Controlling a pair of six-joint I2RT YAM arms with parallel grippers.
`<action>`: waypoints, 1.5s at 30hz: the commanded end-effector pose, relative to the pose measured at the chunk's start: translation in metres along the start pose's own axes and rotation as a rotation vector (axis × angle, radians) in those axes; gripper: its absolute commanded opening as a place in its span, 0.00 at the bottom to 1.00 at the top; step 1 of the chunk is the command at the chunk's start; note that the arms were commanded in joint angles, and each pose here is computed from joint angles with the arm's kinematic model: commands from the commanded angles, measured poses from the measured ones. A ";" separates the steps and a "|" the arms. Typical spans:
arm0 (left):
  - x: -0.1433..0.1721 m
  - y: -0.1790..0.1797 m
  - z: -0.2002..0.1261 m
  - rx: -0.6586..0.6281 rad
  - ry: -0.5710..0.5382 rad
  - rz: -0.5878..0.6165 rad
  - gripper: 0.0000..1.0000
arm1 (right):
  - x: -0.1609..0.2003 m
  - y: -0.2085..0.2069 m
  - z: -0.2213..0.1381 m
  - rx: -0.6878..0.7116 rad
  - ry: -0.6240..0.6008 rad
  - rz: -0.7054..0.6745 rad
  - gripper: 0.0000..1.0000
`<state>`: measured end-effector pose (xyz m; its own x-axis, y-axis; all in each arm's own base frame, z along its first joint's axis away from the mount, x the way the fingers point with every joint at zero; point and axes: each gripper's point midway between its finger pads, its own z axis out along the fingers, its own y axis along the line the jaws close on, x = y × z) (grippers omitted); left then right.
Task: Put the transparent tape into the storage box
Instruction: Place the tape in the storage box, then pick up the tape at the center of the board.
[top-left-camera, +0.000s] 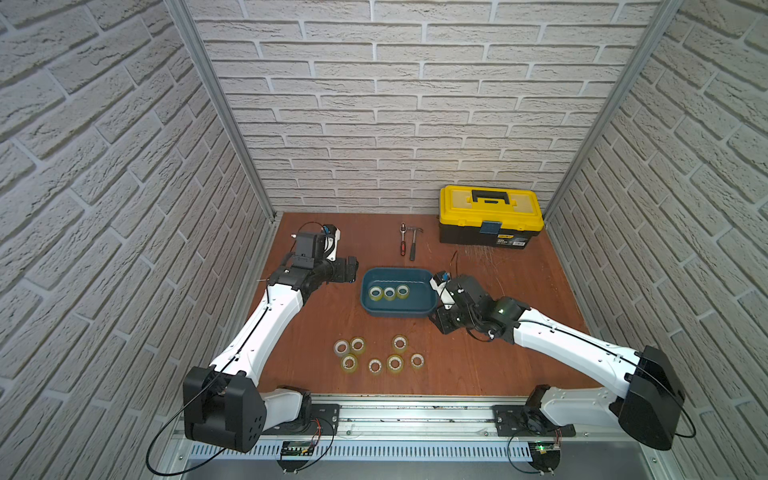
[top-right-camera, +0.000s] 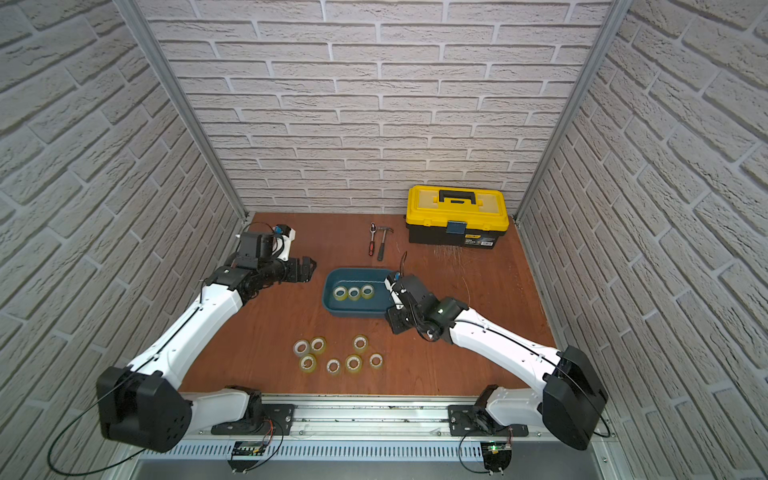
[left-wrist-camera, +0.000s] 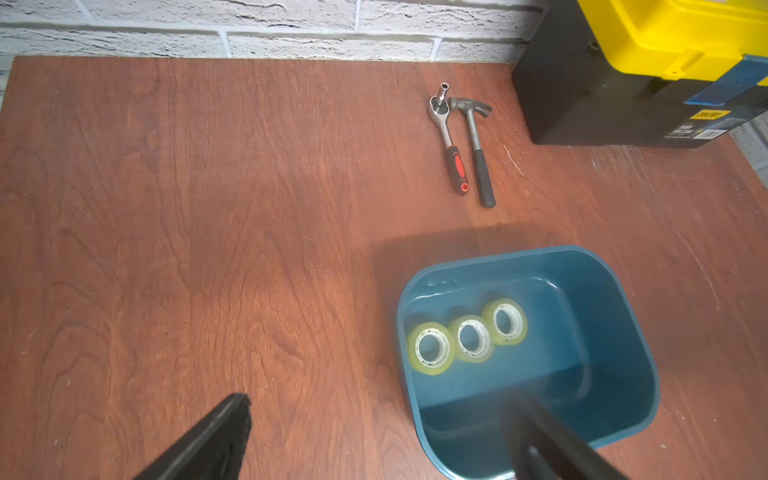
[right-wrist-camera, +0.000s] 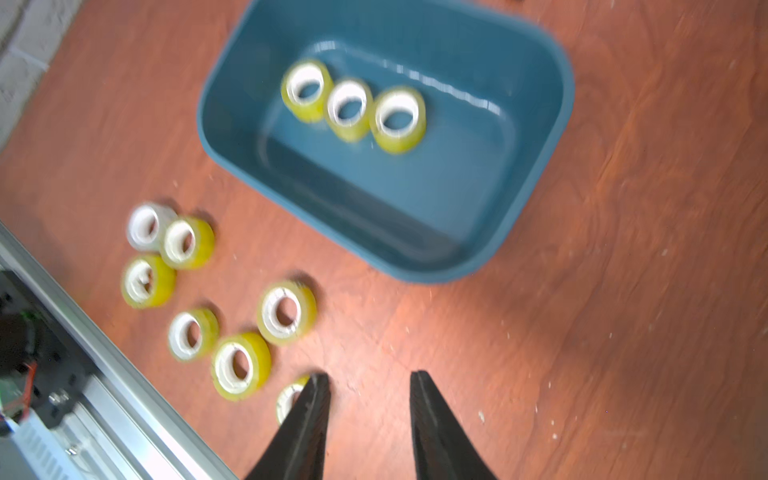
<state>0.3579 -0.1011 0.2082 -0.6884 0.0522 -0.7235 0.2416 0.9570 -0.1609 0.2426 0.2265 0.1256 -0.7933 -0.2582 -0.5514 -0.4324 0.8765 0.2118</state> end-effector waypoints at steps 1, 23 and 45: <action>0.002 0.001 0.002 -0.006 -0.002 0.019 0.98 | 0.009 0.012 0.000 -0.061 -0.048 -0.003 0.37; -0.001 0.013 0.002 -0.040 -0.005 -0.021 0.98 | 0.068 0.032 0.048 -0.065 0.075 0.026 0.38; -0.007 0.030 -0.004 -0.057 -0.032 -0.087 0.98 | 0.091 0.032 0.074 0.070 0.181 -0.012 0.38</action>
<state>0.3657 -0.0716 0.2032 -0.7050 -0.0304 -0.7085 0.1376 0.9743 -0.1786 0.1828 0.2581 0.0232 -0.8549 -0.3501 -0.3828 -0.4359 0.8849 0.1642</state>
